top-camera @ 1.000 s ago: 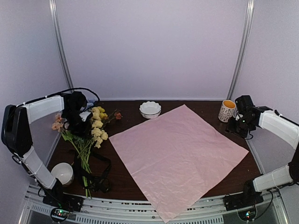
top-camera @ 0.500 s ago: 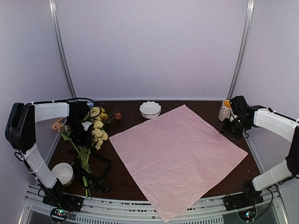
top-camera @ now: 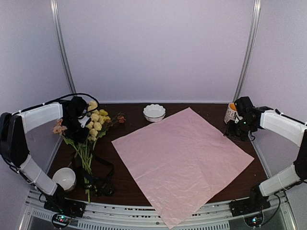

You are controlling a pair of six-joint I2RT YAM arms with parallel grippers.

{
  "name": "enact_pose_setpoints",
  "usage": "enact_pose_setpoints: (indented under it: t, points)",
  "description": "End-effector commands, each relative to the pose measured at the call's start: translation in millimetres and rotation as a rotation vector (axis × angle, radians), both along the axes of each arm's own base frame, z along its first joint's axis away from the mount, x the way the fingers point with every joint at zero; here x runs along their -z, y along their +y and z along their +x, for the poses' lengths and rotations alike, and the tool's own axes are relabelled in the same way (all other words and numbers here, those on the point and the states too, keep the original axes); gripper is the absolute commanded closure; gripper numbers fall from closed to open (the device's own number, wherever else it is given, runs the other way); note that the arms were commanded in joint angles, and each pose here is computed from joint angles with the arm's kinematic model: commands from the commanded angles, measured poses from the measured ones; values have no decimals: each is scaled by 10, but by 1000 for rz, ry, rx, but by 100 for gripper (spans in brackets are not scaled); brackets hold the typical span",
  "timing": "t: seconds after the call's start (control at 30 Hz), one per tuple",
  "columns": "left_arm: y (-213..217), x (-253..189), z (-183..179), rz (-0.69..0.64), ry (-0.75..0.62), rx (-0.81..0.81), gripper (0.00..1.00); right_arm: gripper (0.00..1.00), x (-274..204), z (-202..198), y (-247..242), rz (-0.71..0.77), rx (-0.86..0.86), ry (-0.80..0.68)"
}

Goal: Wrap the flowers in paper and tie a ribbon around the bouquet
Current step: Pick up the fake flower.

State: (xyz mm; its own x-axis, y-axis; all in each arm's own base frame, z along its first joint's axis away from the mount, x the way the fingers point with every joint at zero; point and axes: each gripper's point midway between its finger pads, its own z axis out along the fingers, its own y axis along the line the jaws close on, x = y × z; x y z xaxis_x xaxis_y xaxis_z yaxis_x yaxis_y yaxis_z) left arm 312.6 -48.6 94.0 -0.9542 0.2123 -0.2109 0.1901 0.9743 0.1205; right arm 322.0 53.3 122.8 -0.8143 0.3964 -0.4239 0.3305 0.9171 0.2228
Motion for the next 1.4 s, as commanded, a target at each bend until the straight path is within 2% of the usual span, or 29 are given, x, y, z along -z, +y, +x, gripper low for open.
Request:
enact_pose_setpoints:
  t: [0.0, 0.17, 0.27, 0.37, 0.47, 0.53, 0.6, 0.67, 0.8, 0.9, 0.97, 1.0, 1.13, 1.2, 1.27, 1.37]
  points:
    - [86, -598, 158, 20, -176, -39, 100, 43, -228, 76, 58, 2, -13, -49]
    - [-69, -1167, 325, -79, -391, 21, 100, 43, -427, 95, 74, -27, -24, -82]
    - [-281, -1496, 332, -207, -539, 101, 100, 43, -545, 111, 110, -23, -35, -115]
    - [-469, -1901, 227, -327, -705, 198, 100, 43, -625, 111, 128, -20, -40, -135]
    - [-530, -2284, 48, -391, -879, 259, 100, 43, -673, 103, 146, -14, -43, -149]
    - [-543, -2505, -110, -398, -995, 320, 100, 42, -691, 94, 149, -15, -45, -155]
    - [-429, -2604, -204, -339, -1051, 310, 100, 42, -719, 83, 149, -12, -41, -160]
    - [-197, -2527, -191, -187, -1014, 260, 100, 42, -748, 84, 164, -6, -41, -170]
    - [107, -2054, -117, 66, -759, 233, 100, 42, -834, 91, 208, -3, -50, -195]
    - [206, -1799, -15, 141, -654, 168, 100, 41, -893, 97, 256, -17, -65, -205]
    - [139, -1629, 9, 132, -557, 188, 100, 41, -939, 100, 302, -20, -76, -211]
    - [24, -1613, 7, 95, -550, 220, 100, 41, -964, 105, 343, -20, -91, -218]
    - [-448, -2060, -133, -159, -774, 375, 100, 40, -1148, 120, 702, 16, -231, -276]
    - [-471, -1900, -179, -96, -740, 419, 100, 39, -1271, 125, 1011, 56, -346, -318]
    - [-368, -1553, -184, -10, -594, 397, 100, 38, -1426, 127, 1396, 124, -465, -374]
    - [-390, -1291, -200, -11, -487, 381, 100, 33, -1763, 93, 2088, 333, -664, -474]
